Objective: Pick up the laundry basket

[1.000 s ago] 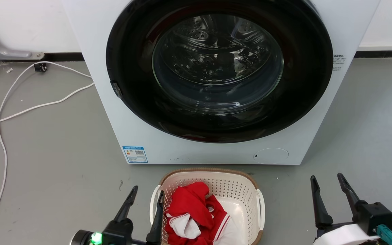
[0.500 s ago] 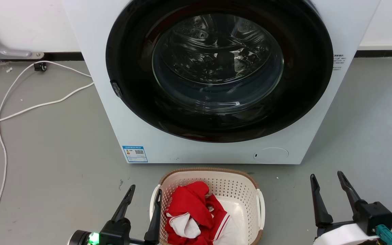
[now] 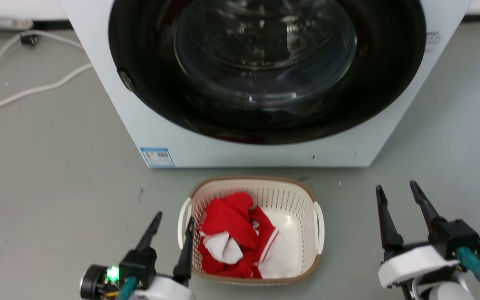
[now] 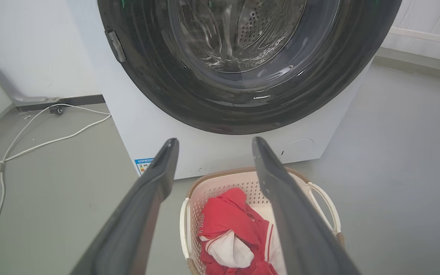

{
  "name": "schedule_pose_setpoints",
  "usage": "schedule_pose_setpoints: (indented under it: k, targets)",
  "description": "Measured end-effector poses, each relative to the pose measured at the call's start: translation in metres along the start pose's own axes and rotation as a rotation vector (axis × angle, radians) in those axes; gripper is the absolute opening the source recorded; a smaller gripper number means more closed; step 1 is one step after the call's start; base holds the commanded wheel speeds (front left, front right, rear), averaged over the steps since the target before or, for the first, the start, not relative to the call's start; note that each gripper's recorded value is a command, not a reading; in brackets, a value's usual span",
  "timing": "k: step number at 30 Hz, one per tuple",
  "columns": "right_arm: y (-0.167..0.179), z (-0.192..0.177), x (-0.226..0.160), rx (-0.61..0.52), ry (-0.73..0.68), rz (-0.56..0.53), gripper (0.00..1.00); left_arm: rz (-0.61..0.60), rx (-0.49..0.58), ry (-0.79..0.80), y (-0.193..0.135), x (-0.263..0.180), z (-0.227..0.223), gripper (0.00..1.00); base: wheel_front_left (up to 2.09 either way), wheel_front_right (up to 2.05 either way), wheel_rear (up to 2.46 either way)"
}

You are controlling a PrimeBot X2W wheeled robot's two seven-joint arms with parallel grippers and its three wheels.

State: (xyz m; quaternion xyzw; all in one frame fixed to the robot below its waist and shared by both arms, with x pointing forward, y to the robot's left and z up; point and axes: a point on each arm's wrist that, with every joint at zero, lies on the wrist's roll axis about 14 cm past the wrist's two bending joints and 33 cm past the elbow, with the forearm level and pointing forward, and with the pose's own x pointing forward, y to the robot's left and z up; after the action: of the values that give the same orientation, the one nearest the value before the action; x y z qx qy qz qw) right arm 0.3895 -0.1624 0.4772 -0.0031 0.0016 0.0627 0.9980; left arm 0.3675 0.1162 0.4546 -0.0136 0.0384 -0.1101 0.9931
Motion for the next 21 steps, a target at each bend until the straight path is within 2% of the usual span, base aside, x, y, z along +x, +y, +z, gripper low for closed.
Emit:
schedule_pose_setpoints:
  k: [6,14,21]
  targets:
    - [0.002,-0.036,0.037,0.006,0.09,0.021,1.0,0.004,0.016,0.101,0.023,0.039,-0.037,1.0,0.0,0.0,0.0]
    - [0.003,-0.129,0.071,0.019,0.344,0.047,1.0,-0.025,0.037,0.281,0.049,0.085,-0.11,1.0,0.0,0.0,0.0]
    - [0.006,-0.204,0.076,0.051,0.595,0.064,1.0,-0.073,0.06,0.469,0.057,0.103,-0.181,1.0,0.0,0.0,0.0]
